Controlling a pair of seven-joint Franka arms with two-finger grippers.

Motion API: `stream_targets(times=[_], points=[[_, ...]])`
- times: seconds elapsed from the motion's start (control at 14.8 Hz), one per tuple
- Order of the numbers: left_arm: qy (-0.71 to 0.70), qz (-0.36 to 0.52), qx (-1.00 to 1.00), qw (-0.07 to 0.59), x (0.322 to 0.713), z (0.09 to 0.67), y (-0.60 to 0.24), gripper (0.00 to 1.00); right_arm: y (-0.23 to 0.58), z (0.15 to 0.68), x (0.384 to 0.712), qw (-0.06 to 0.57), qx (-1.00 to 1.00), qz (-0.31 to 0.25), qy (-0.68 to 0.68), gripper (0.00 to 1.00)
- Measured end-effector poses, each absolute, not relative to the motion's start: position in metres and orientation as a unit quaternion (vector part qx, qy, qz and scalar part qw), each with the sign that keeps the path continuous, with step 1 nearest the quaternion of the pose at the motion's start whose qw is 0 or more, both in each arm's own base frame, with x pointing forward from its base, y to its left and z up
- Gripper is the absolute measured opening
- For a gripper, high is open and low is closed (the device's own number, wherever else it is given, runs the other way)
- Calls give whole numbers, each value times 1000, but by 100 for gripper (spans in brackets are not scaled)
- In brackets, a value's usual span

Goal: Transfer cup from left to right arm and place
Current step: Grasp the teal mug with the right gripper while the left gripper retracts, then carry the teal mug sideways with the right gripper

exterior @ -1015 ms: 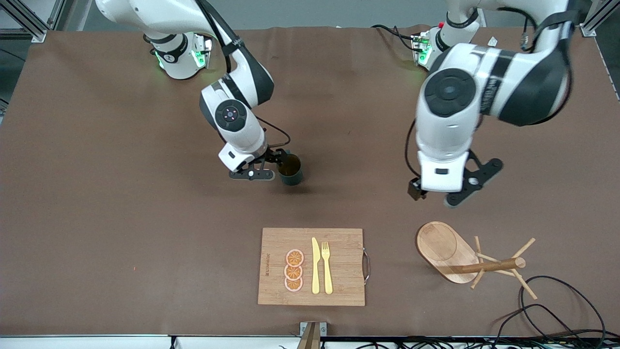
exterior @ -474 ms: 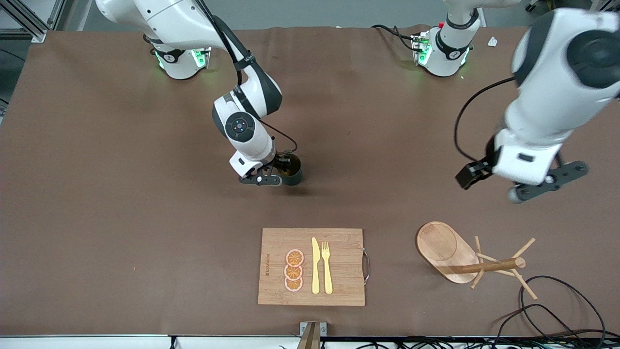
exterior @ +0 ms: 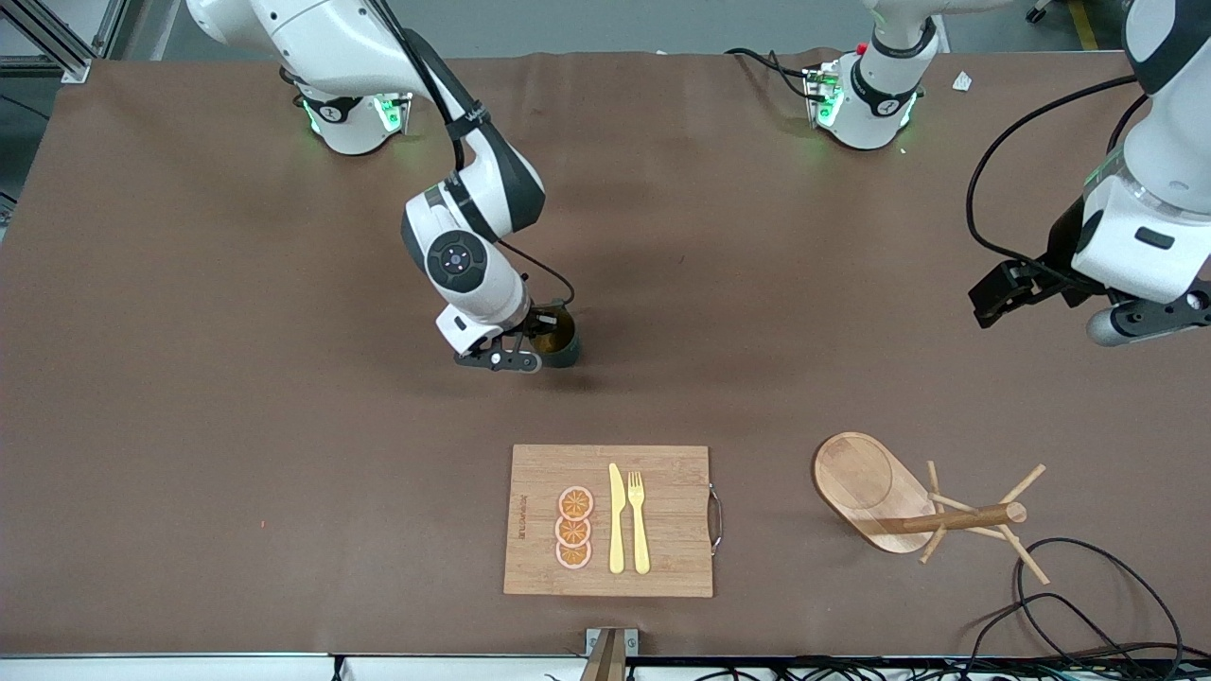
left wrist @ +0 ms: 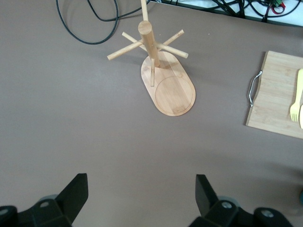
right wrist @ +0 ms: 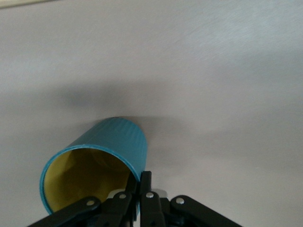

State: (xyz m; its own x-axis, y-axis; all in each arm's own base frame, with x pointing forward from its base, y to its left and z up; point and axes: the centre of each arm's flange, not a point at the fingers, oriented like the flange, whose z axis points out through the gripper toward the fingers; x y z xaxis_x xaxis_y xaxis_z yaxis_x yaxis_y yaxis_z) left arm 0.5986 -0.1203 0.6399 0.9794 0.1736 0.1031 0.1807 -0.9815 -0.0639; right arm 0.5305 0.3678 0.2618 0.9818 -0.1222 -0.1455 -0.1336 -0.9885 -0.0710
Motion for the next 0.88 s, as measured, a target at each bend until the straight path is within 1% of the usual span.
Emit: stream_targets(times=[0.14,0.27,0.47,0.61,0.88], points=[[-69,-47,-996,41,590,651,-114,100,338,275,554,36,-993,83,73,4],[-44,-41,-997,37,582,662,-100,100,290,302,588,38,-994,95,44,4],[-24,-23,-999,21,568,672,-75,100,202,339,634,19,-996,73,-54,4],[-24,-15,-999,16,561,673,-65,100,149,347,651,8,-989,62,-133,4],[-15,-9,-1000,18,554,670,-52,100,63,343,665,20,-954,61,-293,4]])
